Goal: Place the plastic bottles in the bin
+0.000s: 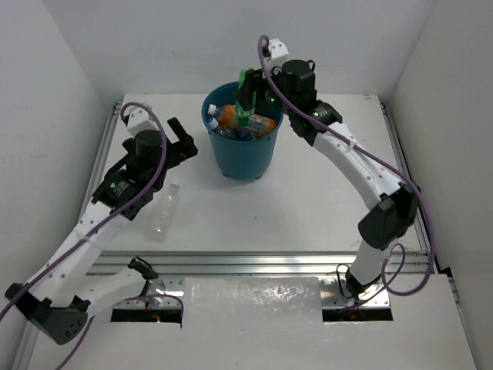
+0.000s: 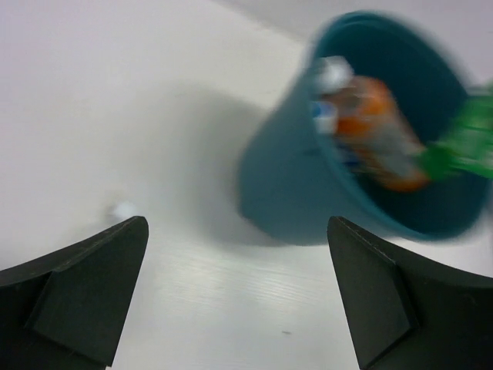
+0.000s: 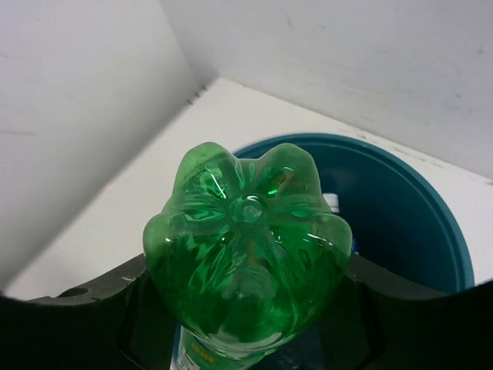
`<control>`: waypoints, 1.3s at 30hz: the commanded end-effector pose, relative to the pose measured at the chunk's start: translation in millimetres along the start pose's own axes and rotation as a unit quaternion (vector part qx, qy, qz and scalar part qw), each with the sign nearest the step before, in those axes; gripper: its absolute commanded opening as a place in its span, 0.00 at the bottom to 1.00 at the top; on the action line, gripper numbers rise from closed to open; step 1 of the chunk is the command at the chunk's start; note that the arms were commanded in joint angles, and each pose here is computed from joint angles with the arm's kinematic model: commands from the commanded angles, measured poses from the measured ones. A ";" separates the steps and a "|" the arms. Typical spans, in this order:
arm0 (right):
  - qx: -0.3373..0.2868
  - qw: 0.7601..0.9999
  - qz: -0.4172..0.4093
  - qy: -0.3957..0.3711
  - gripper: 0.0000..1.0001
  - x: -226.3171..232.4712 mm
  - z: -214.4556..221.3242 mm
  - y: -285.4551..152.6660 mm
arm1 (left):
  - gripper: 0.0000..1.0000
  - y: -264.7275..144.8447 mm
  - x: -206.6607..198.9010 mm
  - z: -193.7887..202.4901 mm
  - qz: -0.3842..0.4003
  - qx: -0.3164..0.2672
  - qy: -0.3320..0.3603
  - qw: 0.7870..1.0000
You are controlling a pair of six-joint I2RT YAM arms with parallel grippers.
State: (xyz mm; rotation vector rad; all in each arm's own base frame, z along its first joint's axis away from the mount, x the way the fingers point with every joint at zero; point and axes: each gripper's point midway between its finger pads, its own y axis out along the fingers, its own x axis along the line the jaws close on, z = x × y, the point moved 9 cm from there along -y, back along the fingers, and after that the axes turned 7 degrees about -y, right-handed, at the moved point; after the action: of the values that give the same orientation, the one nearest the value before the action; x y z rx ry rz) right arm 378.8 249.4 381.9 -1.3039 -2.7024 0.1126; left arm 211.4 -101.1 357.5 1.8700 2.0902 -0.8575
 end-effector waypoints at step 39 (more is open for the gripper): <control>-0.006 0.989 -0.149 0.002 0.99 49.0 22.3 -204.3 | 0.05 108.0 135.7 147.9 -0.204 0.381 0.113 0.895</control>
State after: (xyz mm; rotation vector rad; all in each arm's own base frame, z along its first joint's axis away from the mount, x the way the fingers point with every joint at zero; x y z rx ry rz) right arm 197.1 158.4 392.5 -0.9835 -2.8577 0.1472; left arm 251.1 -53.3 114.3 1.8186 2.7804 -1.9100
